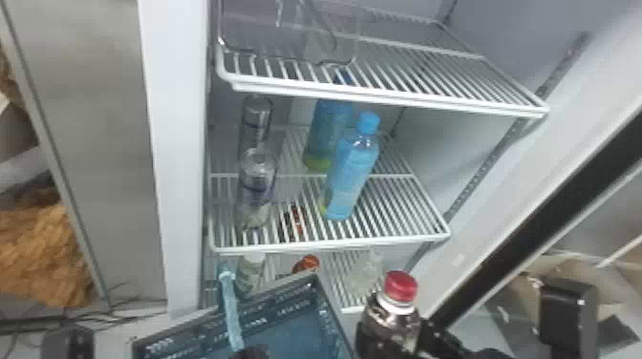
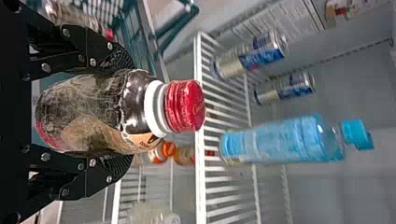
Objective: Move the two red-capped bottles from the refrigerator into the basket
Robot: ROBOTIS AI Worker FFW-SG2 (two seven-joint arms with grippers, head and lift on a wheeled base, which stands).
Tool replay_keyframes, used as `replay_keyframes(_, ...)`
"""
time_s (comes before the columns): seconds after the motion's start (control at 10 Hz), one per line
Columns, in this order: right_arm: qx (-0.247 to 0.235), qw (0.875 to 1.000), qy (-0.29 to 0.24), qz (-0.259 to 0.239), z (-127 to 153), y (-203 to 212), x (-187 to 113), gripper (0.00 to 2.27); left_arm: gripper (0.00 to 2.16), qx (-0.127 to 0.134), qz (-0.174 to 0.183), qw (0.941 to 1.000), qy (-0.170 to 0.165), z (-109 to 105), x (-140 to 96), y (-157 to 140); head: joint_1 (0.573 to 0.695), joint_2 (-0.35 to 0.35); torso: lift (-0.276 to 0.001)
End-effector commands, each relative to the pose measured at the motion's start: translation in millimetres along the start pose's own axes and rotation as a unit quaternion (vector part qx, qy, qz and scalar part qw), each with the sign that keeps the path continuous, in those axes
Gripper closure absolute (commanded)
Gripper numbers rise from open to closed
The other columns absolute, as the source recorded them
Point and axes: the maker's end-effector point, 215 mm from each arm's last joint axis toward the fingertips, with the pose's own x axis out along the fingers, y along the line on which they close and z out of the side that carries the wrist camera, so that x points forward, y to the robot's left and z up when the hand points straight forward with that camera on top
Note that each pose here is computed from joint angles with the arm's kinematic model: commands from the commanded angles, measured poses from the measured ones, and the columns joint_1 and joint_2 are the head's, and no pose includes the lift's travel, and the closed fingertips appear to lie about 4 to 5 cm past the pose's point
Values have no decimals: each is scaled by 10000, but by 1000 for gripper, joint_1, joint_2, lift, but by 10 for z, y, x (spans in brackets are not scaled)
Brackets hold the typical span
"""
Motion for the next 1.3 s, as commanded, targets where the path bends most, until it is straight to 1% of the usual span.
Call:
replay_keyframes(0.0,35,9995,-38,317,36,218,47,1277,1181,-20,-13,10000,21,-20,21,-2,695,-350,0)
replay_keyframes(0.2,68,9976,-82,685,80,427,134,1276,1181,-37,-50,10000,70,-40,60,-19,695,-350,0)
replay_keyframes(0.3,175,9968,2,780,7,445,196,1115,1181,-32,-59,9999,79,-38,71,-25,695,-350,0)
replay_keyframes(0.4,280,9957,202,860,-127,459,221,714,1181,-15,-69,9999,95,-29,84,-35,695,-350,0)
replay_keyframes(0.5,300,9954,256,871,-162,449,233,346,1181,-10,-65,9999,87,-22,79,-35,695,-350,0)
replay_keyframes(0.6,294,9957,252,839,-159,417,234,96,1181,-3,-74,9999,76,-15,80,-40,695,-350,0)
replay_keyframes(0.7,295,9961,255,787,-162,369,228,82,1181,-3,-74,9999,76,-15,80,-40,695,-350,0)
replay_keyframes(0.8,277,9966,195,752,-130,317,222,131,1181,-10,-74,10000,60,-8,76,-35,695,-350,0)
replay_keyframes(0.9,247,9970,-4,729,-49,231,240,144,1181,-32,-74,10000,48,-16,73,-25,695,-350,0)
replay_keyframes(1.0,164,9976,-294,608,65,78,243,144,1181,-32,-74,10000,48,-16,73,-25,695,-350,0)
replay_keyframes(1.1,51,9987,-379,325,58,-150,215,145,1181,-35,-70,10000,25,-10,62,-23,695,-350,0)
replay_keyframes(1.2,-7,9981,-594,143,80,-333,216,145,1181,-67,-70,10000,22,-32,59,-16,695,-350,0)
